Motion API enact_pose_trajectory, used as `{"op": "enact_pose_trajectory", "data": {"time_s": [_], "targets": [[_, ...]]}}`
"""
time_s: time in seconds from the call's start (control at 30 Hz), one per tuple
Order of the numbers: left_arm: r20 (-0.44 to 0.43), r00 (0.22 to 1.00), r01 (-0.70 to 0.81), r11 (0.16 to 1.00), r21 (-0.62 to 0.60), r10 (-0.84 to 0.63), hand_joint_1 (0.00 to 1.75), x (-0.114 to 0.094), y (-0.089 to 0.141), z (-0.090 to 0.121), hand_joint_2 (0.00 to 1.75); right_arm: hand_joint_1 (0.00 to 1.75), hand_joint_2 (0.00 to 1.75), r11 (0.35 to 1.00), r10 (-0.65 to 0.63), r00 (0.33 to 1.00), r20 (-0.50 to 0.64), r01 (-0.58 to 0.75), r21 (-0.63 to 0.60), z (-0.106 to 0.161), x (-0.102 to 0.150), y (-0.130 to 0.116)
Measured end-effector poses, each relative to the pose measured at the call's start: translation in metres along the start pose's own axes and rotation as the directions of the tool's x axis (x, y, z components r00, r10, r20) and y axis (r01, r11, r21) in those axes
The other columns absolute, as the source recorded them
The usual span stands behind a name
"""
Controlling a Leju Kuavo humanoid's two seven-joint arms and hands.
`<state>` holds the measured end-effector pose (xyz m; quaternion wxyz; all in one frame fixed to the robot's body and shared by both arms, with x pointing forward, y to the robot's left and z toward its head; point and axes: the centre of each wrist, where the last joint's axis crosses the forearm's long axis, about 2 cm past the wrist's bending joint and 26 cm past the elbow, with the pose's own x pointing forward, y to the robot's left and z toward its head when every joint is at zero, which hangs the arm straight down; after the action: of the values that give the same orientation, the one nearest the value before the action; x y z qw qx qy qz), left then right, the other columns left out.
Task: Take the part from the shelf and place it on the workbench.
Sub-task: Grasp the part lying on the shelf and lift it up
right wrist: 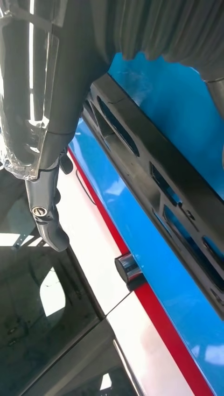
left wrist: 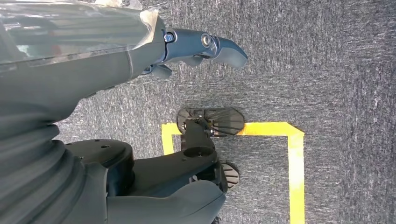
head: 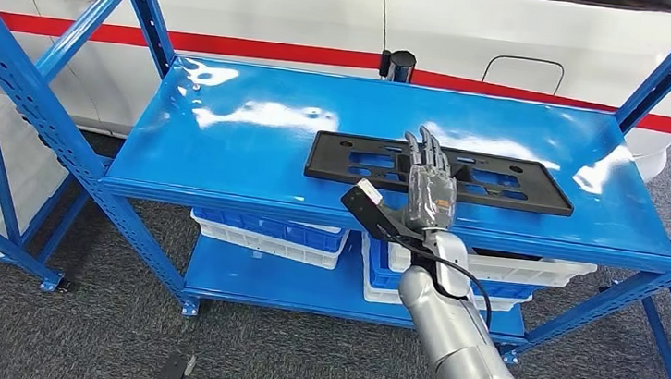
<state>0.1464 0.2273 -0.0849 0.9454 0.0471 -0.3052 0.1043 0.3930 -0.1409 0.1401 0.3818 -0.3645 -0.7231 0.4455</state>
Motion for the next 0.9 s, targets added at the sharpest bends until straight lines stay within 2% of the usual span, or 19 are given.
{"op": "enact_pose_trajectory", "data": {"time_s": [0.5, 0.9], "targets": [[-0.017, 1.000, -0.004, 1.000, -0.008, 0.004, 0.00, 0.001, -0.001, 0.000, 1.75, 0.00, 1.75, 0.999, 0.013, 0.999, -0.032, -0.011, 0.044, 0.000, 0.002, 0.004], [-0.031, 0.999, 0.007, 0.999, -0.032, -0.008, 0.00, 0.007, -0.006, -0.001, 1.75, 0.00, 1.75, 0.982, 0.145, 0.976, -0.160, -0.122, 0.143, -0.029, -0.016, -0.019]]}}
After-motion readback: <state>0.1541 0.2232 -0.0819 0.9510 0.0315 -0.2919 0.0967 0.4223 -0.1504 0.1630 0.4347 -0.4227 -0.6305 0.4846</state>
